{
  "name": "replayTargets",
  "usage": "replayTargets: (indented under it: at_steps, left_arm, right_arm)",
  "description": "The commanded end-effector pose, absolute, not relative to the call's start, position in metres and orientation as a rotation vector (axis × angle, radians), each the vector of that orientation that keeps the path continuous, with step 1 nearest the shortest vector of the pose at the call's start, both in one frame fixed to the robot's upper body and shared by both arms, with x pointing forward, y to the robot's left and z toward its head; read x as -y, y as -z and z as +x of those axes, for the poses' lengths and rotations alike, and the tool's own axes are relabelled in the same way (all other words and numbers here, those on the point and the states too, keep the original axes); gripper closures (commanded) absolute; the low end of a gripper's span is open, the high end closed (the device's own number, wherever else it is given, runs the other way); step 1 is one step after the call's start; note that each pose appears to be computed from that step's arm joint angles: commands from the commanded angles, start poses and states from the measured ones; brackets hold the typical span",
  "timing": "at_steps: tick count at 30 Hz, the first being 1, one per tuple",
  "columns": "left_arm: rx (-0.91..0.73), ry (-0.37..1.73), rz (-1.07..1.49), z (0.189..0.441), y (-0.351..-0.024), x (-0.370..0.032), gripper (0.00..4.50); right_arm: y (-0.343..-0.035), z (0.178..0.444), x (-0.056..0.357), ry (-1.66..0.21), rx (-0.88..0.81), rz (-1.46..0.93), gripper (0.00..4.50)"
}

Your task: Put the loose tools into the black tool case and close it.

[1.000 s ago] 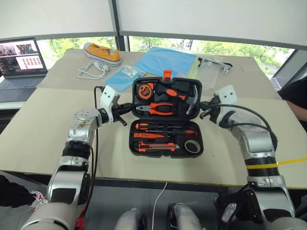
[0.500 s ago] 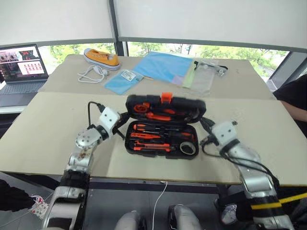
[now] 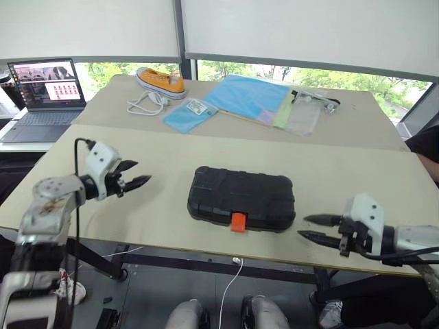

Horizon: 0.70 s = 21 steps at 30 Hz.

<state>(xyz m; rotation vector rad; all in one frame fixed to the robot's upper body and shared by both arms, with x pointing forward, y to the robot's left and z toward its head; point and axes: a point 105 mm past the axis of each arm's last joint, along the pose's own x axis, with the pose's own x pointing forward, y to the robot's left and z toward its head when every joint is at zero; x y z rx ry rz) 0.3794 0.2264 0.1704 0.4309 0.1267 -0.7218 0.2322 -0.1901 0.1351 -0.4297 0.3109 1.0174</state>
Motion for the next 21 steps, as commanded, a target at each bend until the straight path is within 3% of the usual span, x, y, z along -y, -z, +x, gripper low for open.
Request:
replayTargets:
  at_steps: [1,2,5,9,15,18,21]
  left_arm:
    - [-0.088,0.859,0.543,0.404,-0.169,-0.182,3.08]
    - [-0.080,0.889,0.572,0.411,-0.168,-0.168,3.45]
    - [-0.058,0.951,0.621,0.424,-0.169,-0.138,4.44]
    - [-0.064,1.017,0.687,0.429,-0.167,-0.112,4.44]
    - [-0.127,1.294,0.766,0.404,-0.151,-0.101,4.44]
    - [-0.221,1.508,0.755,0.376,-0.139,-0.111,4.44]
    - [-0.210,1.597,0.759,0.361,-0.139,-0.112,4.44]
  right_arm:
    - [-0.132,0.226,0.172,-1.101,-0.302,-0.485,4.09]
    - [-0.128,0.225,0.168,-1.119,-0.309,-0.500,4.44]
    - [-0.123,0.228,0.160,-1.146,-0.304,-0.536,4.50]
    - [-0.122,0.244,0.157,-1.097,-0.277,-0.584,4.50]
    - [-0.128,0.275,0.173,-0.941,-0.250,-0.610,4.50]
    - [-0.140,0.309,0.196,-0.728,-0.187,-0.638,4.50]
    - [-0.140,0.315,0.202,-0.698,-0.187,-0.631,4.50]
